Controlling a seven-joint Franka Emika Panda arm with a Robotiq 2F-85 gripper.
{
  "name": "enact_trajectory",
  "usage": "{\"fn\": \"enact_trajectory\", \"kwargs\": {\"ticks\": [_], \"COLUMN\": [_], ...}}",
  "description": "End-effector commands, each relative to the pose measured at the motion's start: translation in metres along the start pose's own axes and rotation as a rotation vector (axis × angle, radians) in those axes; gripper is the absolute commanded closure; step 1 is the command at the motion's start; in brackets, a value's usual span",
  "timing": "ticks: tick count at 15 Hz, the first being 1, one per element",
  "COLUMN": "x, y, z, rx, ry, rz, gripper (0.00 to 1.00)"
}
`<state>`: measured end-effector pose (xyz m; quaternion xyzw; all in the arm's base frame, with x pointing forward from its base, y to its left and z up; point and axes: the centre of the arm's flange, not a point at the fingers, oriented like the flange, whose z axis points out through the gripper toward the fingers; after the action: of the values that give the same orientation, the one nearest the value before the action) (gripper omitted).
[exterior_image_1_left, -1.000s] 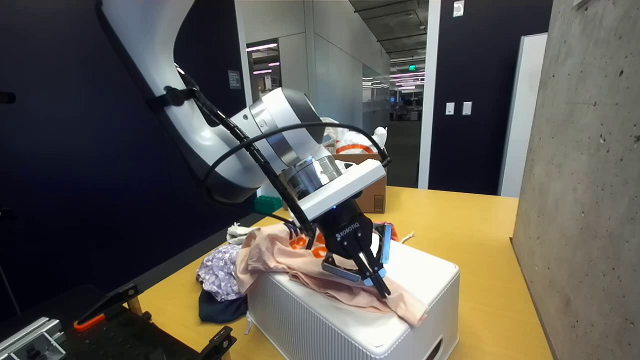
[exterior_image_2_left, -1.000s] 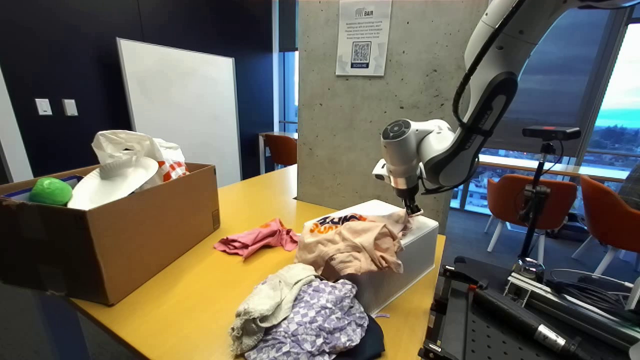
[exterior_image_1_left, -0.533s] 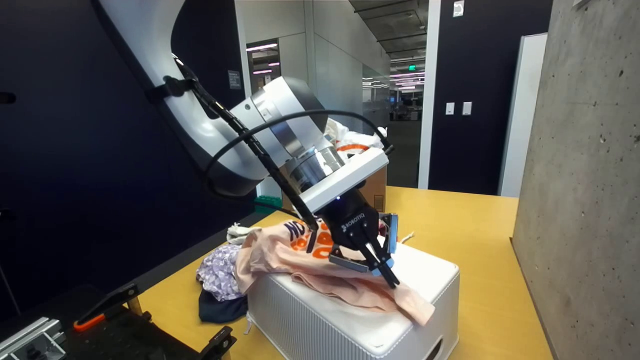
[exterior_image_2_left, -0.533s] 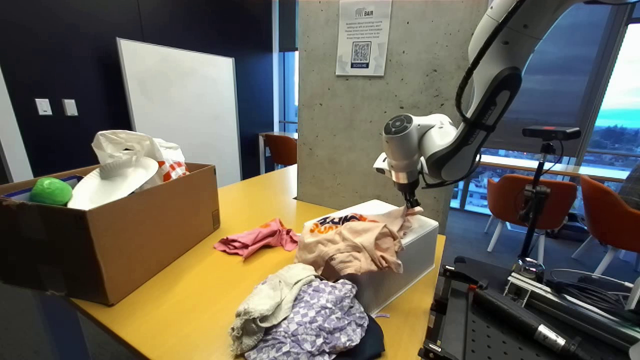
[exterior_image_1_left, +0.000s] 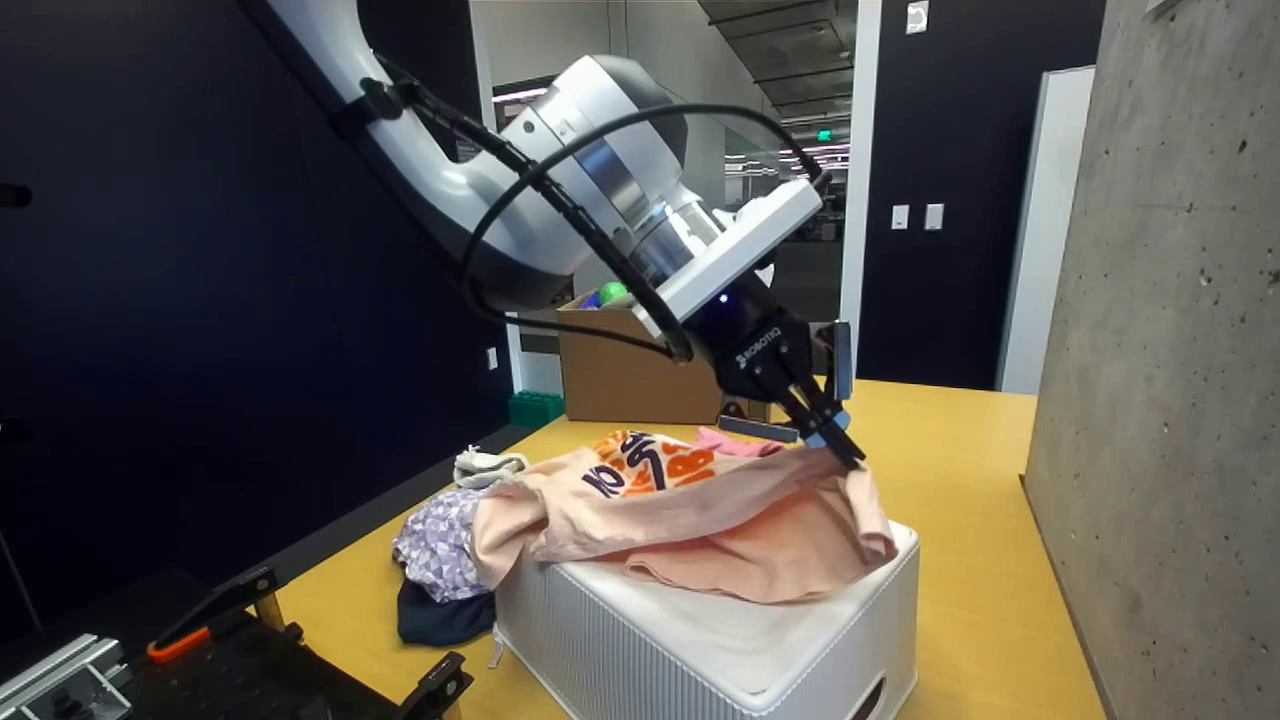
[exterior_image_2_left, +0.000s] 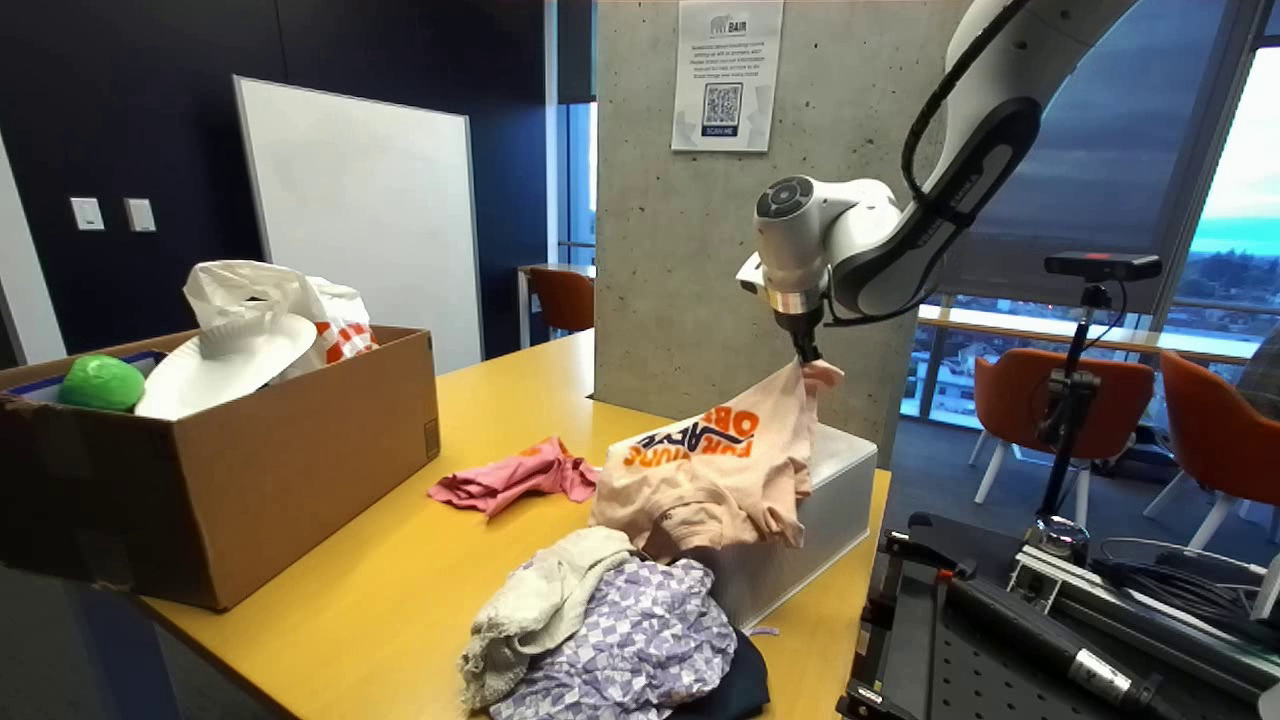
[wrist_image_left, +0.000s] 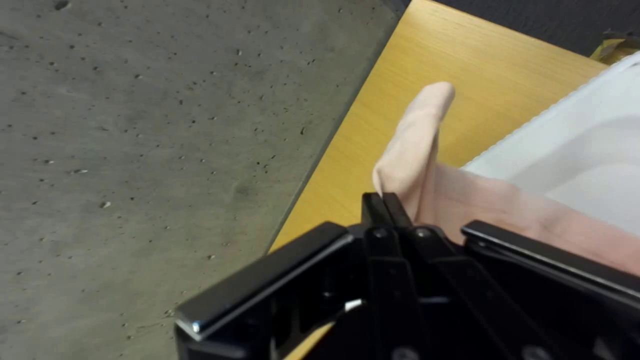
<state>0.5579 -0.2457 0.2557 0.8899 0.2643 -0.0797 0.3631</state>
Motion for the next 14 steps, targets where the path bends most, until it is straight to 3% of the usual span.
{"fn": "enact_trajectory", "kwargs": {"ticks": [1, 9, 14], "x": [0.003, -0.018, -0.014], "y": [0.026, 0.035, 0.065], "z": [-0.024, -0.078, -0.081], "rx": [-0.042, -0.089, -0.124], "ry": [-0.008, -0.055, -0.083], "rz": [0.042, 0.093, 0.141], "gripper": [1.0, 1.0, 1.0]}}
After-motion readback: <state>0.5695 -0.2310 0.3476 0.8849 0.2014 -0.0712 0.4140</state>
